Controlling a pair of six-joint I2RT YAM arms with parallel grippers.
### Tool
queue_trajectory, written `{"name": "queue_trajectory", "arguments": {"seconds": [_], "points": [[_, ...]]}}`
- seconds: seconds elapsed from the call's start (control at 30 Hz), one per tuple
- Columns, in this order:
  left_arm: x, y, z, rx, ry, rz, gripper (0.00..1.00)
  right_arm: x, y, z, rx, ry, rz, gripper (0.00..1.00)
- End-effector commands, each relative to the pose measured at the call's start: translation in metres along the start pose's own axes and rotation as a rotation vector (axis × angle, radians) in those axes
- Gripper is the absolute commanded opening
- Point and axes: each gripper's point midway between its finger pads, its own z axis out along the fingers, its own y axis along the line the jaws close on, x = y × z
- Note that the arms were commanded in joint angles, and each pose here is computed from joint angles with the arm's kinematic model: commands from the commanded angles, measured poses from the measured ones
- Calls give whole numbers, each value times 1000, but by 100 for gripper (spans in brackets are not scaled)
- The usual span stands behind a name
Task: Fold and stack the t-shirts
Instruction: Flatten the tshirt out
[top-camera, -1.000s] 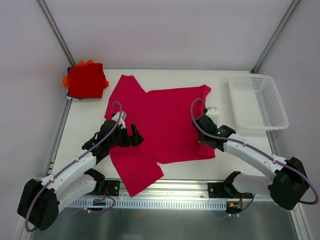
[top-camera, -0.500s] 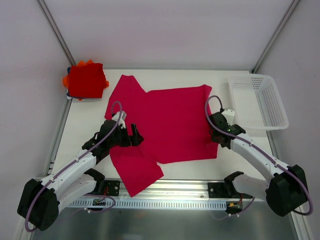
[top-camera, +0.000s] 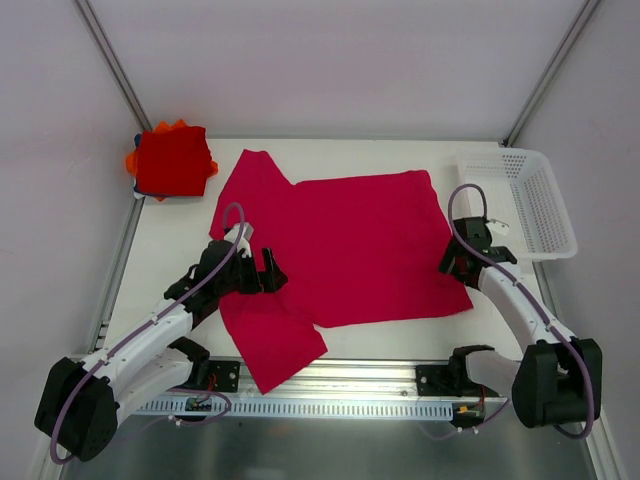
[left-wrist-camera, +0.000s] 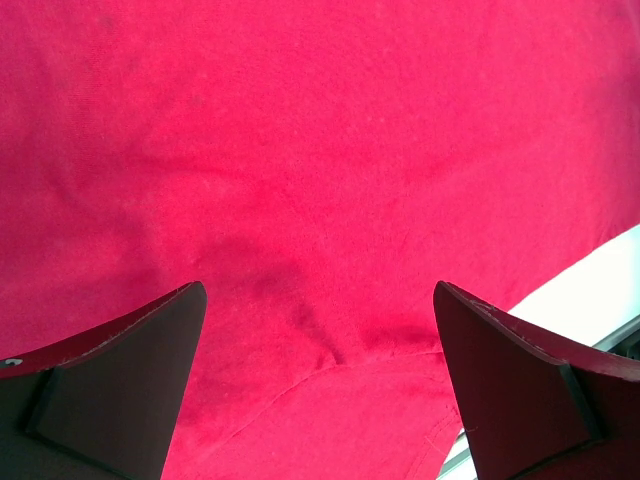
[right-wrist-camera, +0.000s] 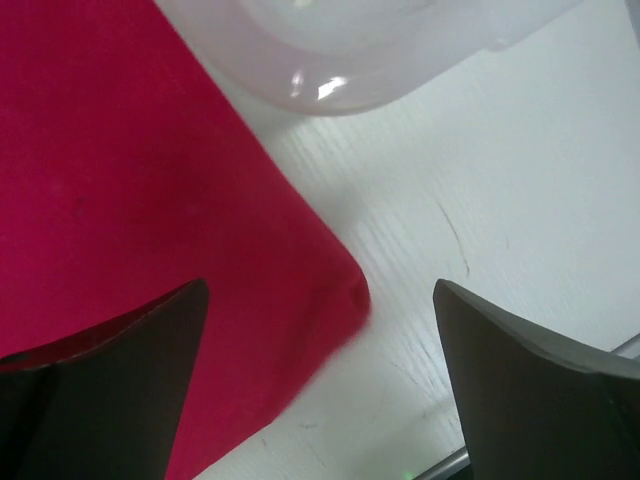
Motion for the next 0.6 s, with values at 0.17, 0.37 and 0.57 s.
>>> {"name": "queue_trajectory", "arguments": {"seconds": [0.17, 0.37, 0.57], "points": [[-2, -8, 0, 43, -3, 0, 99, -24, 5, -13, -99, -13, 45, 99], [-1, -16, -7, 82, -5, -28, 97, -14, 24, -42, -316, -33, 81, 99], [11, -24, -29, 89, 50, -97, 94, -8, 49, -93, -572, -108, 39, 99]]}}
